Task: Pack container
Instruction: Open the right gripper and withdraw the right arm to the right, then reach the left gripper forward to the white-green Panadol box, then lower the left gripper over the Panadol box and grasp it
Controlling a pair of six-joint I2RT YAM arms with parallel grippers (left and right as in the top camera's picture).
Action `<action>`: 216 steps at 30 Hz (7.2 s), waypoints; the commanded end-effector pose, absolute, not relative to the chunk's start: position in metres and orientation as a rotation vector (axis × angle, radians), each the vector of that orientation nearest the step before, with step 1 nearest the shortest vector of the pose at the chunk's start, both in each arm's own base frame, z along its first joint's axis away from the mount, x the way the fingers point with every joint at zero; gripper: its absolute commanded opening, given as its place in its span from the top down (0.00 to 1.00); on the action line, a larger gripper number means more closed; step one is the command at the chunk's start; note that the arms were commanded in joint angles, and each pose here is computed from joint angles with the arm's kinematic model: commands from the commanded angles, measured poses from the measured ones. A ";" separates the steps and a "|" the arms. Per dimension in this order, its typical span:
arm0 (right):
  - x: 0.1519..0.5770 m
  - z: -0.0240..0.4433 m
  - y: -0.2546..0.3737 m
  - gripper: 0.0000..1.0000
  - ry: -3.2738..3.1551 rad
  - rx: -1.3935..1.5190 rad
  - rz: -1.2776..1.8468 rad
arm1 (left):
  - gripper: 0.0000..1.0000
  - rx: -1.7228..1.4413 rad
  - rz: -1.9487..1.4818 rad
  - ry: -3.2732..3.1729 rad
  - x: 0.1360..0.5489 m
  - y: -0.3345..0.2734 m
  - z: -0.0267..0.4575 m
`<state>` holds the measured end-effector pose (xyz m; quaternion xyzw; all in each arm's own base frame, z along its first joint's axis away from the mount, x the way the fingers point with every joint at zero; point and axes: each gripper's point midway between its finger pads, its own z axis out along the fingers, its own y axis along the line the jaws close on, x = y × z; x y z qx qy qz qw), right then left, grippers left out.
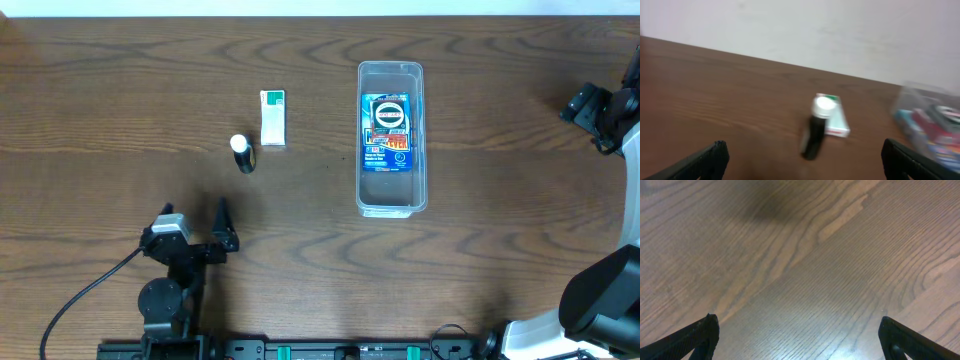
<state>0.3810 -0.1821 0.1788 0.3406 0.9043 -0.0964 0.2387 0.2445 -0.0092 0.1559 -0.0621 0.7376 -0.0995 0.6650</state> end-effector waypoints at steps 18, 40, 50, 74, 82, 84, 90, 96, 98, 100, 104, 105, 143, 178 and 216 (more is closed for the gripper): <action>0.380 0.173 -0.185 0.01 2.493 0.930 -0.273 | 0.02 0.116 -0.701 1.654 0.218 -0.084 0.192; 0.380 0.173 -0.185 0.01 2.493 0.930 -0.273 | 0.02 0.171 -0.755 2.298 0.260 -0.095 0.309; 0.380 0.173 -0.185 0.01 2.493 0.930 -0.273 | 0.02 0.096 -0.343 2.483 0.301 -0.096 0.293; 0.380 0.173 -0.185 0.01 2.493 0.930 -0.273 | 0.02 0.049 -0.168 2.625 0.456 -0.135 0.235; 0.380 0.173 -0.185 0.01 2.493 0.930 -0.273 | 0.02 0.000 -0.207 2.616 0.477 -0.133 0.219; 0.380 0.173 -0.185 0.01 2.493 0.930 -0.273 | 0.02 -0.025 -0.204 2.645 0.481 -0.135 0.204; 0.380 0.173 -0.185 0.01 2.493 0.930 -0.273 | 0.02 -0.045 -0.146 2.735 0.490 -0.133 0.156; 0.380 0.173 -0.185 0.01 2.493 0.930 -0.273 | 0.02 -0.060 -0.091 2.727 0.497 -0.127 0.146; 0.380 0.173 -0.185 0.01 2.493 0.930 -0.273 | 0.02 -0.067 -0.050 2.738 0.499 -0.123 0.138; 0.380 0.173 -0.185 0.01 2.493 0.930 -0.273 | 0.02 -0.071 -0.043 2.758 0.498 -0.121 0.130; 0.380 0.173 -0.185 0.01 2.493 0.930 -0.273 | 0.02 -0.122 -0.034 2.794 0.498 -0.118 0.113; 0.380 0.173 -0.185 0.01 2.493 0.930 -0.273 | 0.02 -0.122 -0.035 2.803 0.498 -0.118 0.108; 0.380 0.173 -0.185 0.01 2.493 0.930 -0.273 | 0.02 -0.132 0.000 2.920 0.493 -0.114 0.049; 0.380 0.173 -0.185 0.01 2.493 0.930 -0.273 | 0.02 -0.131 -0.003 2.990 0.485 -0.115 0.016; 0.380 0.173 -0.185 0.01 2.493 0.930 -0.273 | 0.02 -0.136 0.007 3.013 0.477 -0.113 -0.001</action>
